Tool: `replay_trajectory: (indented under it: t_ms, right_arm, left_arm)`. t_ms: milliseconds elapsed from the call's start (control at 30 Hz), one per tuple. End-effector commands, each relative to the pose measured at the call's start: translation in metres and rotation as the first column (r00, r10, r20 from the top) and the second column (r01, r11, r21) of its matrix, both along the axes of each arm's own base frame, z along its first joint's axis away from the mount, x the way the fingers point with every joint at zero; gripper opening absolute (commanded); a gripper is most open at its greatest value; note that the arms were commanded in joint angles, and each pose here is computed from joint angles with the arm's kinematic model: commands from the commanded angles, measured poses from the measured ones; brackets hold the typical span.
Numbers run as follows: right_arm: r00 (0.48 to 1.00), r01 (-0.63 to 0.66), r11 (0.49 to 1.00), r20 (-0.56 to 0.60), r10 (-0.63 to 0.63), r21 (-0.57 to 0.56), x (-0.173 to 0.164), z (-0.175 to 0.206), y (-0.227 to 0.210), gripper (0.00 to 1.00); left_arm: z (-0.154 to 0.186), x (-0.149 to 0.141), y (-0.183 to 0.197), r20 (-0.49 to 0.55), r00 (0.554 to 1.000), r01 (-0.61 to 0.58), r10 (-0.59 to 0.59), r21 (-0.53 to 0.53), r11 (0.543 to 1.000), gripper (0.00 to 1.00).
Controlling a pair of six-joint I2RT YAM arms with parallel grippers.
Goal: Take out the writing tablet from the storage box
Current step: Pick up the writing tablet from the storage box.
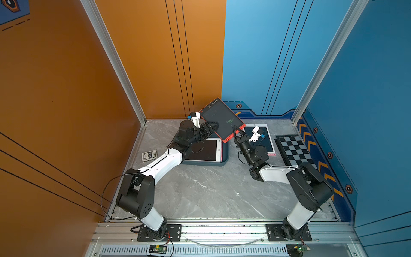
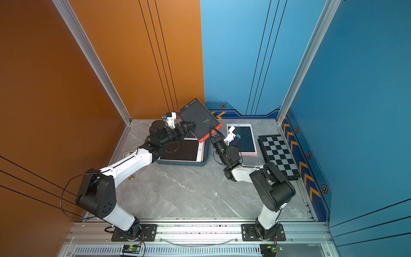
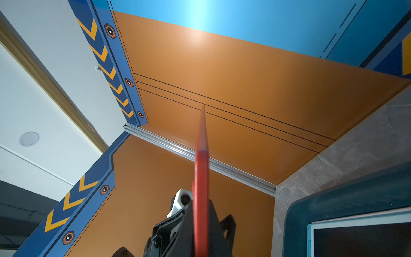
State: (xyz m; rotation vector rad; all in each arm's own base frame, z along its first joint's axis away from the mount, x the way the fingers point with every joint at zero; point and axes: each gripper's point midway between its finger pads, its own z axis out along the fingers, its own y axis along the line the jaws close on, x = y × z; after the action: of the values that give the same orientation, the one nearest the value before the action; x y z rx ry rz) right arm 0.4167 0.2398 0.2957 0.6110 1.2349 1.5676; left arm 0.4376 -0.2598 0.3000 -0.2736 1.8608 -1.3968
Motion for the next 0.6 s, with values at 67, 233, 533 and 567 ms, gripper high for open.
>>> replay_trajectory:
  t_ms: [67,233,533,567]
  right_arm:
    - [0.999,0.012,0.998,-0.033,-0.01,0.057,0.003,-0.009,0.0,0.07]
    - [0.999,0.008,0.998,-0.051,-0.005,0.068,0.003,-0.014,0.001,0.12]
    - [0.998,-0.011,0.997,-0.068,0.016,0.073,0.003,-0.02,-0.003,0.36]
    - [0.997,0.001,0.997,-0.078,0.005,0.072,0.003,-0.023,-0.009,0.38]
  left_arm:
    - [0.019,-0.001,-0.002,0.053,0.999,0.001,0.002,-0.052,0.999,0.36]
    - [0.022,-0.002,-0.006,0.053,0.999,0.015,-0.012,-0.059,0.998,0.17]
    - [0.046,-0.004,-0.012,0.093,0.995,0.052,-0.044,-0.085,0.995,0.0]
    - [0.049,-0.005,-0.011,0.098,0.994,0.054,-0.045,-0.087,0.995,0.0]
